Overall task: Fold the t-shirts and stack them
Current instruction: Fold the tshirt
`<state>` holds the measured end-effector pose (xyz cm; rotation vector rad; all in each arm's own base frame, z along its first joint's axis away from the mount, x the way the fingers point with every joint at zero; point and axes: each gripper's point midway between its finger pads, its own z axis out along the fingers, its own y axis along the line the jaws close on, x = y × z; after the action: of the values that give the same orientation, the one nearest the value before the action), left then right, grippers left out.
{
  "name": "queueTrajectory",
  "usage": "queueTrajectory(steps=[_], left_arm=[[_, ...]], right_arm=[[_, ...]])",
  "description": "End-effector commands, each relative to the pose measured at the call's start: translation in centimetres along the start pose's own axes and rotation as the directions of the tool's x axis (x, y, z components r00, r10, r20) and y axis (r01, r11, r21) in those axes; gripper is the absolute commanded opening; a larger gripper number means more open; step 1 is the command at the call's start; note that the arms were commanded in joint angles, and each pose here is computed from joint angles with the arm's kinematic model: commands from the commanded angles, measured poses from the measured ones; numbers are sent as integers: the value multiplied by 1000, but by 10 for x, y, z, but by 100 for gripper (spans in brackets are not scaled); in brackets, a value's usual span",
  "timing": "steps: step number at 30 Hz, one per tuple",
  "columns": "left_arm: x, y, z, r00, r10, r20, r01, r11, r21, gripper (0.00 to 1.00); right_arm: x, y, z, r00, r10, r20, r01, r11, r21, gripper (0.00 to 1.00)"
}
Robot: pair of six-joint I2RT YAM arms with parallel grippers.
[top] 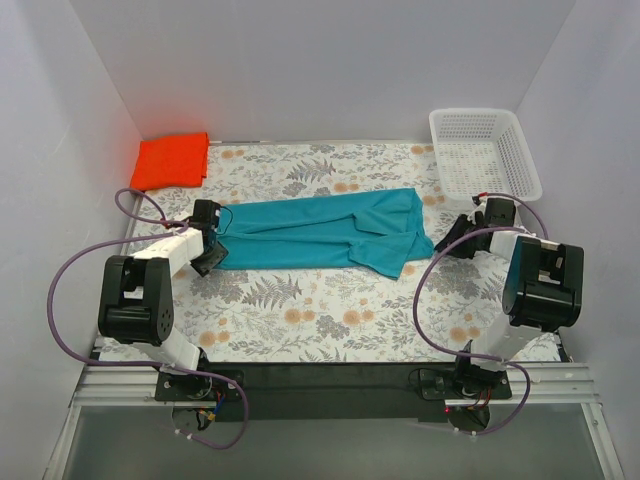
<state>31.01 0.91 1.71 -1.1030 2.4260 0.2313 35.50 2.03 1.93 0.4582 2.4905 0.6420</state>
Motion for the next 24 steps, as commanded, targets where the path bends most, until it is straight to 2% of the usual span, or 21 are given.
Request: queueTrajectory(steps=[1,2,5,7,11,12,16,24], left_arm=[[7,18,2,999,31,-21,-33,998,-60,46],[2,13,-3,1000,22,-10,-22,999,-36,51],[-7,0,-17,1000,-1,6,1,1000,28,60],[-14,-4,-26,1000,-8,17,7,999,47,63],[-28,-3,-49,997,-38,67,32,996,87,67],[-30,-2,-53,996,-44,78,36,995,94,67],[-32,6,-69,991,-52,125,34,990,139,70],[10,3,-72,984,119,134,-143,972,189,80]], right_arm=[[-2,-6,-14,997,-81,2,81,993,83,28],[-5,-2,-19,995,-94,14,93,992,86,34],[-13,16,-36,986,-150,68,143,985,100,39],[-14,38,-46,973,-208,103,200,976,82,41],[7,84,-51,927,-364,94,365,931,7,42],[21,100,-50,896,-438,77,441,897,-18,43],[58,121,-42,811,-585,9,585,811,-25,44],[109,127,-16,616,-773,-153,783,622,11,47]])
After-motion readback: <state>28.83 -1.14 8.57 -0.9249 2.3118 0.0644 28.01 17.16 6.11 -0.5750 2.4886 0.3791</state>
